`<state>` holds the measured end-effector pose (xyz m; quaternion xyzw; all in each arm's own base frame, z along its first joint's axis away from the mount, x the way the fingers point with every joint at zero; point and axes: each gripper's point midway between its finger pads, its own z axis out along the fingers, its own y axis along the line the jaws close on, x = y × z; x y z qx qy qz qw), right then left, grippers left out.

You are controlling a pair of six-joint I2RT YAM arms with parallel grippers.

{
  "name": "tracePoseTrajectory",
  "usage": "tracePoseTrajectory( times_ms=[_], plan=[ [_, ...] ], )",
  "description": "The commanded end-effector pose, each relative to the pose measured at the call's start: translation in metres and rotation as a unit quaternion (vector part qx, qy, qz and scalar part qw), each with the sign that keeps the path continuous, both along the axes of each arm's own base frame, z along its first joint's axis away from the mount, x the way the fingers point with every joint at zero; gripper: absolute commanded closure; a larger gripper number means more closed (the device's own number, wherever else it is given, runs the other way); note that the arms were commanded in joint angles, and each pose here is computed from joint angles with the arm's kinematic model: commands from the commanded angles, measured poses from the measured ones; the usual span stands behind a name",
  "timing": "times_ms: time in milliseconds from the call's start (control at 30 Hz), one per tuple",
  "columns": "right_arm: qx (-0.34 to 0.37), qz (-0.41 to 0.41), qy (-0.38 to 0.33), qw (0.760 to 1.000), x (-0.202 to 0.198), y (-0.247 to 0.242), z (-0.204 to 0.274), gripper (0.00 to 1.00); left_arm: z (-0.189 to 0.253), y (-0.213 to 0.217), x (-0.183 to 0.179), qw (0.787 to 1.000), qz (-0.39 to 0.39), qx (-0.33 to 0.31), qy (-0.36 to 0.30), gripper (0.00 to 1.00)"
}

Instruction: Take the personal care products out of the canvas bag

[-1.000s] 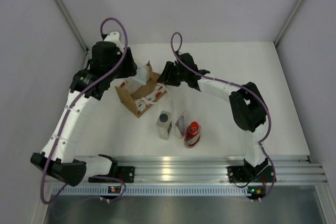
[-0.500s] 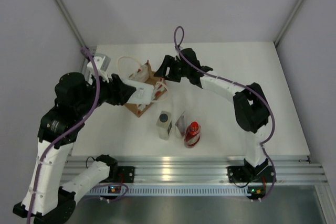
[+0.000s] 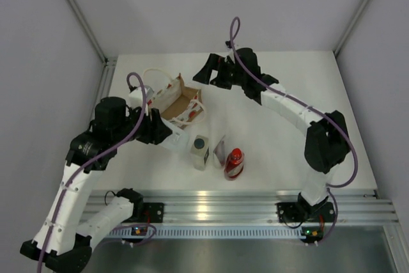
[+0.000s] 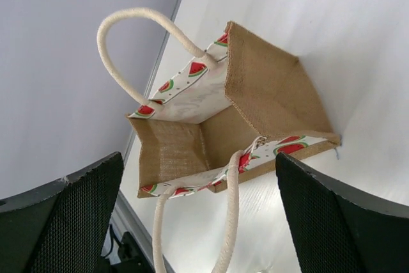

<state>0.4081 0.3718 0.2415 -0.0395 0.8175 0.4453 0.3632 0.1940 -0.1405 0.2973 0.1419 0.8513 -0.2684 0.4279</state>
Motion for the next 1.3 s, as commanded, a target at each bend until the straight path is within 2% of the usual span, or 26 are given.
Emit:
tracePoseTrajectory(
  times_ms=[0, 300, 467, 567, 800, 1067, 1267],
  plan=[
    [-0.005, -0.021, -0.048, 0.999, -0.002, -0.041, 0.042, 0.01, 0.02, -0.007, 0.007, 0.998, -0.003, -0.031, -0.05, 1.0],
    [-0.075, -0.041, -0.103, 0.991, -0.025, -0.127, 0.068, 0.0, -0.043, -0.012, 0.033, 0.998, 0.042, 0.039, 0.033, 1.0],
    [-0.121, -0.085, -0.139, 0.979, -0.048, -0.183, 0.077, 0.0, -0.079, -0.008, 0.053, 0.984, 0.122, 0.112, 0.064, 1.0],
    [-0.139, -0.105, -0.157, 0.972, -0.064, -0.202, 0.085, 0.01, -0.085, -0.015, 0.056, 0.98, 0.148, 0.115, 0.073, 1.0],
    [-0.137, -0.105, -0.173, 0.97, -0.099, -0.213, 0.096, 0.01, -0.101, -0.023, 0.055, 0.967, 0.217, 0.122, 0.063, 1.0],
    [-0.134, -0.137, -0.225, 0.955, -0.136, -0.236, 0.131, 0.0, -0.139, -0.027, 0.043, 0.954, 0.25, 0.132, 0.104, 1.0],
    [-0.133, -0.145, -0.24, 0.951, -0.145, -0.242, 0.14, 0.01, -0.161, -0.024, 0.038, 0.945, 0.268, 0.142, 0.126, 1.0]
  ],
)
